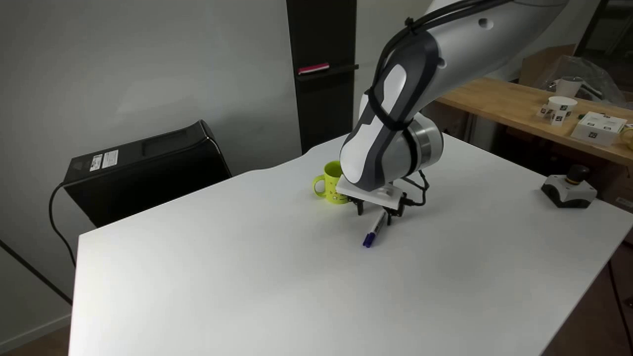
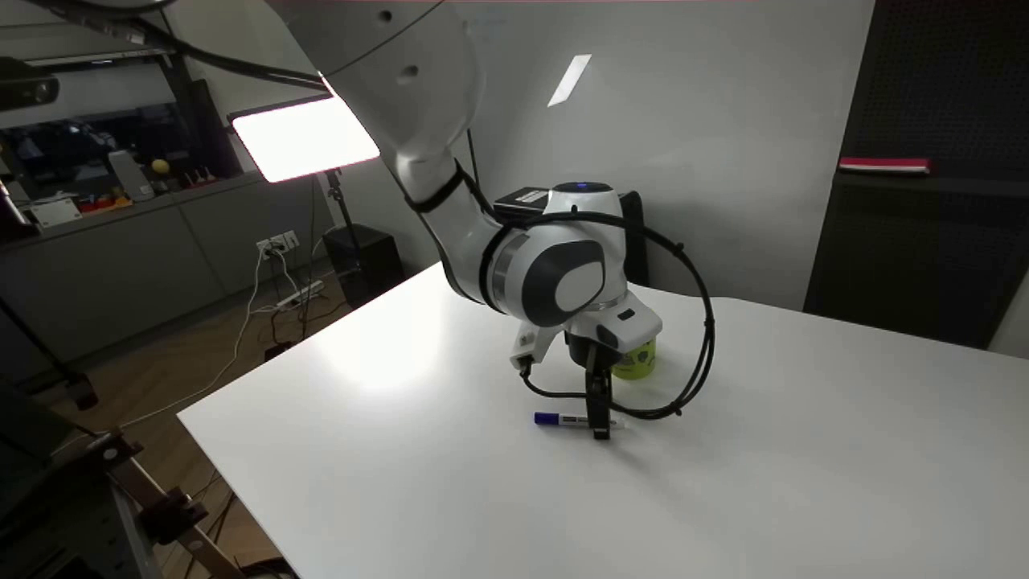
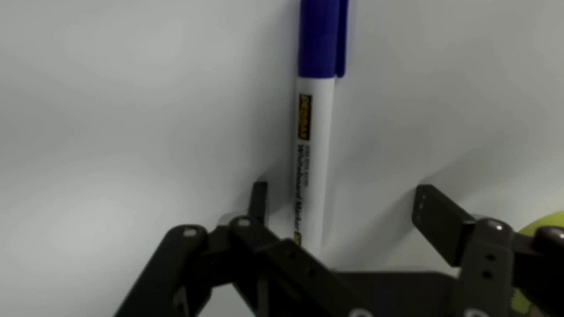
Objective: Put the marker in the cup
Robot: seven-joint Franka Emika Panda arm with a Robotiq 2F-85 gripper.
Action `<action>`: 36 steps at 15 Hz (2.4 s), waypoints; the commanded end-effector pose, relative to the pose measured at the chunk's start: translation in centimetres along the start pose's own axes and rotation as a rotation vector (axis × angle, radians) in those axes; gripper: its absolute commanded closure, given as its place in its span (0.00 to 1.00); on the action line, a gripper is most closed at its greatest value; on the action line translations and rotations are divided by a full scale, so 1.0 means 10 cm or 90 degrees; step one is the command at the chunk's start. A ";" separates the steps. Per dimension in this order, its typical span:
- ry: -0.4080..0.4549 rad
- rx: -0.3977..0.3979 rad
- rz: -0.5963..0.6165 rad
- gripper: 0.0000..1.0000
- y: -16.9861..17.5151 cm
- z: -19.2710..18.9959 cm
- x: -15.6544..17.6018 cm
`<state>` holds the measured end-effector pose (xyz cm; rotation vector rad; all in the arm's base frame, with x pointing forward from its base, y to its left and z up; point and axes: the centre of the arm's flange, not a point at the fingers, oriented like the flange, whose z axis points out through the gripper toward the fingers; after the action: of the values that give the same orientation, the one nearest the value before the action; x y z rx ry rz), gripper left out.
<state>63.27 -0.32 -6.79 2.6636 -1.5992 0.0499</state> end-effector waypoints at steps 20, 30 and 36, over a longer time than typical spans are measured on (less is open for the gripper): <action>0.057 0.000 0.030 0.41 -0.10 -0.35 0.25; -0.013 -0.004 -0.075 0.00 -0.28 -0.36 -0.22; -0.032 -0.017 -0.074 0.00 -0.14 -0.31 -0.30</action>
<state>64.32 3.55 -4.85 2.7547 -1.4278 0.0028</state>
